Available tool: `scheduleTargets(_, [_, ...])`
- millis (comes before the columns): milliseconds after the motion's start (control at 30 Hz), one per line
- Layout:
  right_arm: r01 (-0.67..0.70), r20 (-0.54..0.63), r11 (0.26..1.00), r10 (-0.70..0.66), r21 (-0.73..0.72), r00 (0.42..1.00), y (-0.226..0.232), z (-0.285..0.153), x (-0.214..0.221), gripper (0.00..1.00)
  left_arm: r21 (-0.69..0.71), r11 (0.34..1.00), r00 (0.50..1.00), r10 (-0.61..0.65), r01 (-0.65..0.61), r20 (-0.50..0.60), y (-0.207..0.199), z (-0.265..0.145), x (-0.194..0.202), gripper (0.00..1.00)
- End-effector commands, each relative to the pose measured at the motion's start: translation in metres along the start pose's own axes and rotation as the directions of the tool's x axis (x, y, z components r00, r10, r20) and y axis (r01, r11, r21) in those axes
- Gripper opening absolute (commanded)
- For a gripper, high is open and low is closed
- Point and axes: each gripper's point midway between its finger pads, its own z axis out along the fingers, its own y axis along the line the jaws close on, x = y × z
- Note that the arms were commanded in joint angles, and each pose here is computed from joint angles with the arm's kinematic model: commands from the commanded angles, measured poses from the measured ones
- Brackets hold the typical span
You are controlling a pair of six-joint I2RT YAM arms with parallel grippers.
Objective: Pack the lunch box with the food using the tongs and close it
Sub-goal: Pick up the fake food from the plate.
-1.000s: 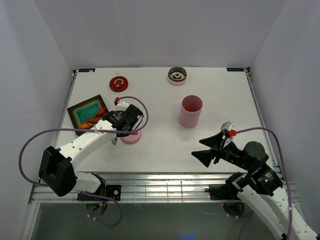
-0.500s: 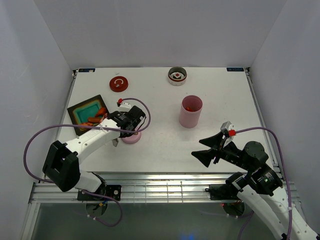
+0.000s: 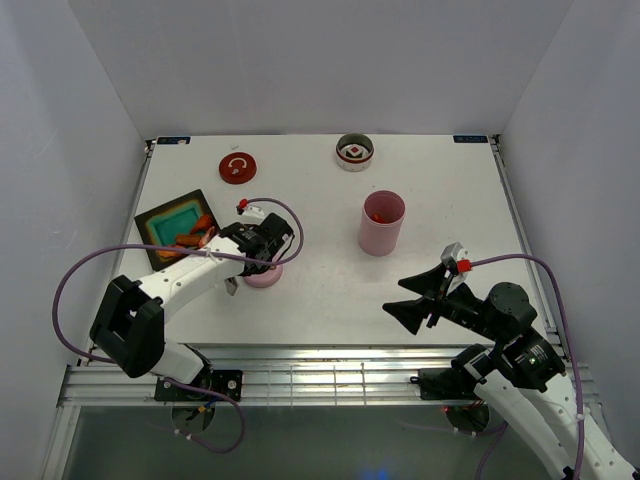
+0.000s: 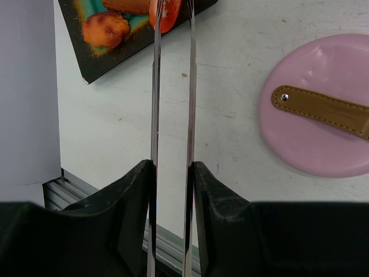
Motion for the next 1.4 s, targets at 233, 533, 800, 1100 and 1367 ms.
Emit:
scheduleTargets(233, [0.033, 0.039, 0.999, -0.032, -0.025, 0.999, 0.005, 0.001, -0.011, 0.79, -0.021, 1.000, 0.999, -0.019, 0.019, 0.033, 0.008, -0.004, -0.005, 0.44])
scheduleTargets(533, [0.032, 0.036, 0.999, -0.031, -0.021, 0.999, 0.004, 0.002, -0.010, 0.80, 0.008, 0.999, 0.998, -0.043, 0.043, 0.039, 0.012, -0.013, -0.011, 0.38])
scheduleTargets(800, [0.029, 0.037, 0.999, -0.028, -0.017, 0.999, 0.003, 0.002, -0.010, 0.80, 0.027, 0.998, 0.997, -0.057, 0.056, 0.048, 0.018, -0.025, -0.021, 0.22])
scheduleTargets(1100, [0.023, 0.037, 1.000, -0.022, -0.015, 0.999, 0.003, 0.002, -0.009, 0.80, 0.064, 0.990, 0.990, -0.129, 0.125, 0.062, 0.034, -0.054, -0.046, 0.00])
scheduleTargets(1367, [0.015, 0.031, 1.000, -0.015, -0.008, 0.999, 0.000, 0.003, -0.007, 0.80, 0.200, 0.971, 0.973, -0.164, 0.130, 0.161, 0.017, -0.082, -0.118, 0.00])
